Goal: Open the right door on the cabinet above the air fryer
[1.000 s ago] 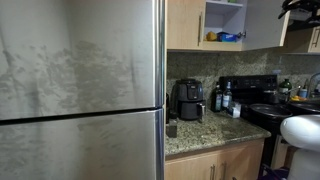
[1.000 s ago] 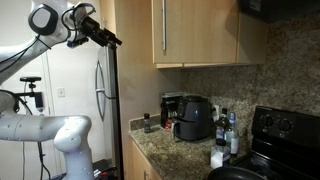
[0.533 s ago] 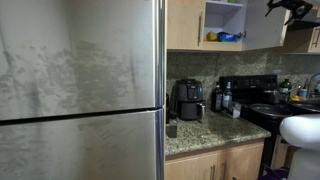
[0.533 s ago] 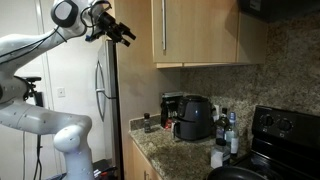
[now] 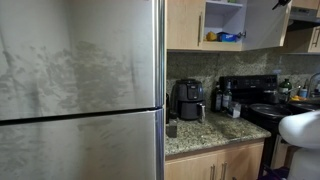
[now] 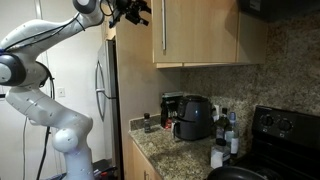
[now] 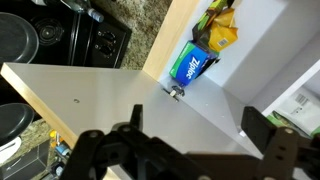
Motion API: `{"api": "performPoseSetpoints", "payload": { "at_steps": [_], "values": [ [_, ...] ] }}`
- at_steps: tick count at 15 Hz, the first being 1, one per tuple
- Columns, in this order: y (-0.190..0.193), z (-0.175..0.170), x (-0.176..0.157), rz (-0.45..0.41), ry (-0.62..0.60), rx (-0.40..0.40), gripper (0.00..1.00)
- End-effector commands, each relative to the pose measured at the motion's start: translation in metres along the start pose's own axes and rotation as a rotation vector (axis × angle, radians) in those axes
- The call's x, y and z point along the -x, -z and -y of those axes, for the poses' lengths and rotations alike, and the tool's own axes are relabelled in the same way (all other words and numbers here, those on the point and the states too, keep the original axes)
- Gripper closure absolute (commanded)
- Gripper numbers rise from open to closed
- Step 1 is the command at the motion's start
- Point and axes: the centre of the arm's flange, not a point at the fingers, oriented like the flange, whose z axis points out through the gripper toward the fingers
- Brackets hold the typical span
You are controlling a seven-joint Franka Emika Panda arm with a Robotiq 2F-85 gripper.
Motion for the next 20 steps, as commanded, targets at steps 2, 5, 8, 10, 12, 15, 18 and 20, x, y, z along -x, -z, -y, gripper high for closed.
{"api": "performPoseSetpoints", "payload": {
  "at_steps": [2, 5, 8, 10, 12, 15, 18, 20],
  "values": [
    [-0.01, 0.007, -0.009, -0.009, -0.031, 0.018, 0.0],
    [-0.034, 0.02, -0.044, -0.019, -0.17, 0.008, 0.0],
    [-0.056, 0.022, -0.067, -0.041, -0.267, -0.008, 0.0],
    [-0.066, 0.02, -0.079, -0.061, -0.318, -0.012, 0.0],
    [-0.065, 0.012, -0.086, -0.083, -0.373, -0.029, 0.0],
    [-0.053, -0.013, -0.097, -0.148, -0.503, -0.053, 0.0],
    [-0.047, -0.043, -0.125, -0.184, -0.671, -0.049, 0.0],
    [-0.057, -0.069, -0.156, -0.21, -0.755, -0.015, 0.0]
  ]
}}
